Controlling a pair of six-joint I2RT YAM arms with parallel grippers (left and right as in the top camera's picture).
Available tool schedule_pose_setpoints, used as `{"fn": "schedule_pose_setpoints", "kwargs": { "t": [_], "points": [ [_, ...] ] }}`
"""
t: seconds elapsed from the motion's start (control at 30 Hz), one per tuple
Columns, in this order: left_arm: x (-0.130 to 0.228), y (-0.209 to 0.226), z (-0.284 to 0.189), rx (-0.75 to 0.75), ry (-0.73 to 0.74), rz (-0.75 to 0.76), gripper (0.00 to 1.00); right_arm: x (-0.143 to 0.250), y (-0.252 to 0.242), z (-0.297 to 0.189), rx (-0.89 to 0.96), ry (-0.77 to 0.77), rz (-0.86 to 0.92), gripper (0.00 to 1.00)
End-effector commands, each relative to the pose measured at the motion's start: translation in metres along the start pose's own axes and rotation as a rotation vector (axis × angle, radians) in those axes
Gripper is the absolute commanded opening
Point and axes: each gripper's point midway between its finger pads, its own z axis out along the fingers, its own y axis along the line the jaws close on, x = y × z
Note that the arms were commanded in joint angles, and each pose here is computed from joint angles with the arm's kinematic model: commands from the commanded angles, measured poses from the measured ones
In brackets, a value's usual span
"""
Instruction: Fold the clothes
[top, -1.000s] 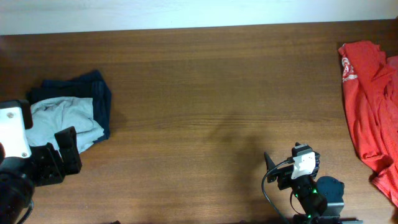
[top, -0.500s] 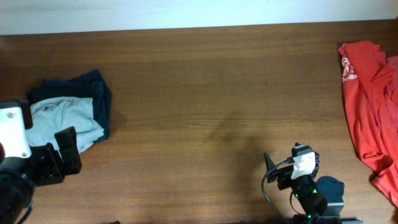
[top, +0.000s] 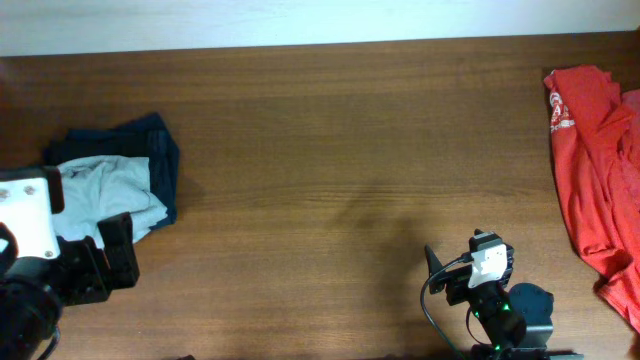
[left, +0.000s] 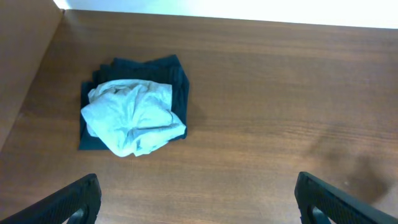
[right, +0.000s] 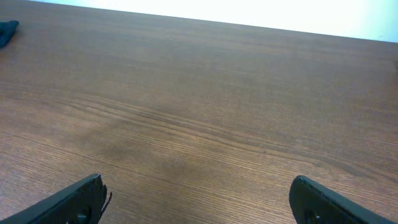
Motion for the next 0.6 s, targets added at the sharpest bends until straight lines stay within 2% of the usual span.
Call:
{"fn": "schedule_pose_setpoints", "kwargs": {
  "t": [0.0,0.17,0.27,0.4,0.57],
  "points": [
    [-0.005,0.000,-0.001,-0.010,-0.019,0.040,0.99,0.001,0.001,0.001,-0.008,-0.004,0.012,0.99],
    [-0.031,0.002,0.010,-0.012,-0.152,0.067,0.99,0.001,0.001,0.001,-0.008,-0.004,0.012,0.99],
    [-0.039,-0.005,0.031,0.040,-0.262,0.096,0.99,0.001,0.001,0.001,-0.008,-0.004,0.012,0.99],
    [-0.027,-0.012,0.064,0.073,-0.345,0.133,0.99,0.001,0.001,0.001,-0.008,-0.004,0.012,0.99],
    [0.016,-0.019,0.113,0.101,-0.390,0.162,0.99,0.001,0.001,0.001,-0.008,-0.004,0.012,0.99]
  ]
}}
